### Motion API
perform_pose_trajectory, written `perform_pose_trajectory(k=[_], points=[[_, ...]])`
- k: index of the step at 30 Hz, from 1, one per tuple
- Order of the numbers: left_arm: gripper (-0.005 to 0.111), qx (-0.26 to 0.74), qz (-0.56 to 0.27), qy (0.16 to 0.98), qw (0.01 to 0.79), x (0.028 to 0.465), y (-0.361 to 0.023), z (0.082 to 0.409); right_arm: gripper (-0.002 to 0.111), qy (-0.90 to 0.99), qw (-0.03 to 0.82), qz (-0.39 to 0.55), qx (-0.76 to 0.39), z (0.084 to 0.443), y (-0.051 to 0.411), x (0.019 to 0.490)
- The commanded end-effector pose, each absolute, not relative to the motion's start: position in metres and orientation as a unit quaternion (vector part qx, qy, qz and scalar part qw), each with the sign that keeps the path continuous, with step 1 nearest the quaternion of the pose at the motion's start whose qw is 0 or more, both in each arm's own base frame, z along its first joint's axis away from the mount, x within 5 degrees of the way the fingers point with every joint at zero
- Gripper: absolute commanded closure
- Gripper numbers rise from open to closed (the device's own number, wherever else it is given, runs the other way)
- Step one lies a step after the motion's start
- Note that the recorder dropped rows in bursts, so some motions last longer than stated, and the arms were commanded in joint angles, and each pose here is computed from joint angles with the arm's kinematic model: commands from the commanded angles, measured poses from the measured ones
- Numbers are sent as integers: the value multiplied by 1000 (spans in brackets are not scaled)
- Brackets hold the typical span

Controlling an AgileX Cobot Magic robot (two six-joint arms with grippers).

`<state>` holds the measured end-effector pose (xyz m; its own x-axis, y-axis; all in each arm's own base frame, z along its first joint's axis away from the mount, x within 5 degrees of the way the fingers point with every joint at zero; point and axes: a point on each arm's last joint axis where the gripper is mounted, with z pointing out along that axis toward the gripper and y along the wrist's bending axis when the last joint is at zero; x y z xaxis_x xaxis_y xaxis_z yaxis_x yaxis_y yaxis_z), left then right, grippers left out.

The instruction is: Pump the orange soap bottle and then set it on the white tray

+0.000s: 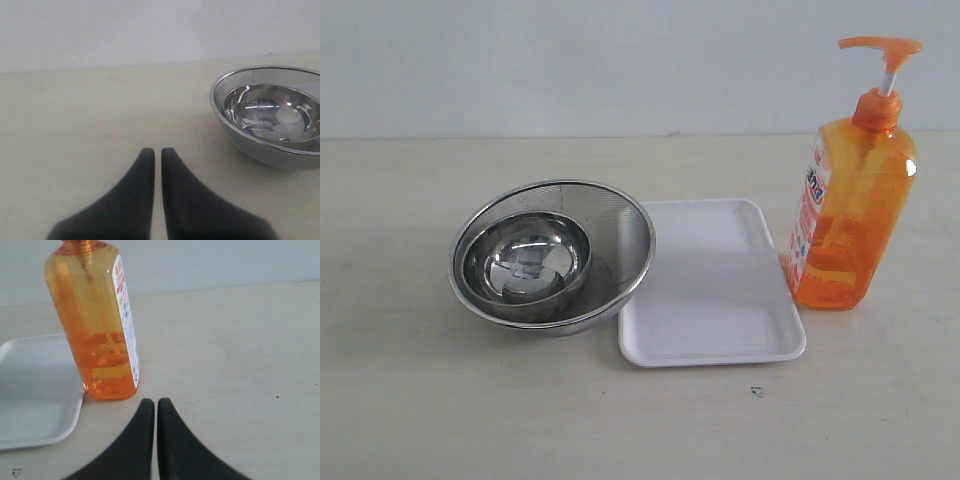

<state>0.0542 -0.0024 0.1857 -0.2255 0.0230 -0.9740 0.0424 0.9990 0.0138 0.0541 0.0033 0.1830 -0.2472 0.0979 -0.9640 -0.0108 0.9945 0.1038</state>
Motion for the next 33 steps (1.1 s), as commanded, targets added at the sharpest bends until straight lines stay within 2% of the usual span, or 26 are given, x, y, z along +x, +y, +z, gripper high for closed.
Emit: perform_pose_trajectory(k=[1, 8, 16, 25, 30, 33], points=[[102, 24, -7, 780, 626, 54, -2, 186, 108, 784, 619, 38, 23, 184, 3, 54], [102, 24, -7, 780, 626, 54, -2, 186, 108, 784, 620, 31, 19, 184, 2, 54], [102, 24, -7, 780, 626, 54, -2, 186, 108, 779, 622, -65, -46, 185, -4, 54], [102, 24, -7, 780, 626, 54, -2, 186, 108, 767, 640, -42, -29, 189, -2, 55], [102, 24, -7, 780, 626, 54, -2, 186, 108, 728, 683, 48, 43, 200, 1, 56], [102, 24, -7, 780, 626, 54, -2, 186, 108, 693, 718, 44, 40, 209, 0, 56]])
